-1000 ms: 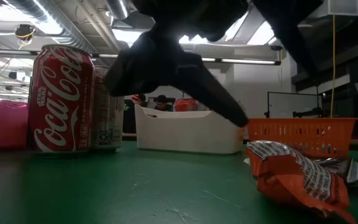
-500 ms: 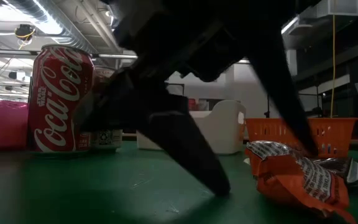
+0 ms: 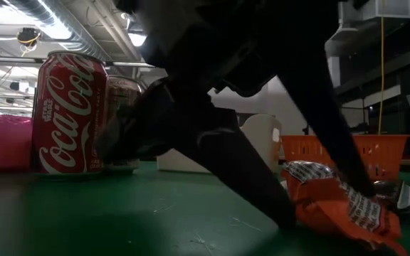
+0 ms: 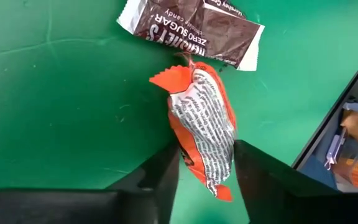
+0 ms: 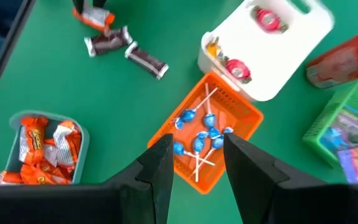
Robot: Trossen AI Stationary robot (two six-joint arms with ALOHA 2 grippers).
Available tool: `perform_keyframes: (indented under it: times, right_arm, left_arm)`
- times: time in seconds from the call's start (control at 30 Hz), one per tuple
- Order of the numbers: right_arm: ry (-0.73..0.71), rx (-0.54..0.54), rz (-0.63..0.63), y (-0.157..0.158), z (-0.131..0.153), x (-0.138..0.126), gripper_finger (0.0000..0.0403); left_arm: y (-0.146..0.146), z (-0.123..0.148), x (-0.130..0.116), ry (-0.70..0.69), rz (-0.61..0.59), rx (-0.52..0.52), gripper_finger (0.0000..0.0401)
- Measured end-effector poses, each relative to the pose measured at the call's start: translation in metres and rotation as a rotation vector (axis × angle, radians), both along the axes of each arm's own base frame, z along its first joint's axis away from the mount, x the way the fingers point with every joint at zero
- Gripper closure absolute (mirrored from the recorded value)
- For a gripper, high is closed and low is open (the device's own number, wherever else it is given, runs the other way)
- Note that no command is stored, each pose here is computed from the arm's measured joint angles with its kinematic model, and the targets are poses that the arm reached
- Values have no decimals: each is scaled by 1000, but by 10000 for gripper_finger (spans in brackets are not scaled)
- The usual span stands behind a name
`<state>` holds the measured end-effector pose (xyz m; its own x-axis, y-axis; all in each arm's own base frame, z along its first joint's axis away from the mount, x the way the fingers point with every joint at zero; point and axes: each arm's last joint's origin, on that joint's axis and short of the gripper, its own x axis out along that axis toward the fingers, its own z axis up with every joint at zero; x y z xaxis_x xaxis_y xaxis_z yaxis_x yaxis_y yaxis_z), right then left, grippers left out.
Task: Sort candy
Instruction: Put the orange chocolate into the blue bin
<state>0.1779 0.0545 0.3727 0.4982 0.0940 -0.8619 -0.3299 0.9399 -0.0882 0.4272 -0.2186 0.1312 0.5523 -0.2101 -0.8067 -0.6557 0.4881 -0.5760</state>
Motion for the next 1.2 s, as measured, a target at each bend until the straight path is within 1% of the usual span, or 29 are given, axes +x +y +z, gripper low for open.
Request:
perform_keyframes:
  times: [0.13, 0.27, 0.47, 0.57, 0.63, 0.73, 0.9, 1.0, 1.2]
  right_arm:
    - [33, -11, 31, 6, -18, -1, 263]
    - [60, -6, 25, 10, -38, 1, 263]
    - [75, -5, 14, 12, -64, 6, 263]
    - [85, 2, 23, 13, -76, 7, 263]
    - [84, 28, 40, 14, -83, 9, 263]
    - [70, 88, 73, 17, -90, 12, 263]
    - [-4, 205, 117, 23, -98, 21, 263]
    - [-39, 270, 96, 26, -102, 25, 263]
    - [-53, 380, -23, 28, -102, 30, 263]
  left_arm:
    - [0, 0, 1, -13, 3, 5, 301]
    - [-1, 0, 2, -26, 4, 7, 342]
    - [-1, 1, 3, -41, 5, 2, 384]
    - [-2, 1, 3, -43, 4, 0, 389]
    - [-2, 2, 2, -46, 2, -2, 390]
    - [-3, 6, 4, -75, -2, -15, 391]
    - [-6, 19, 8, -166, -46, -26, 392]
    - [-6, 20, 7, -186, -76, 21, 392]
    - [-3, 23, 9, -257, -125, 187, 392]
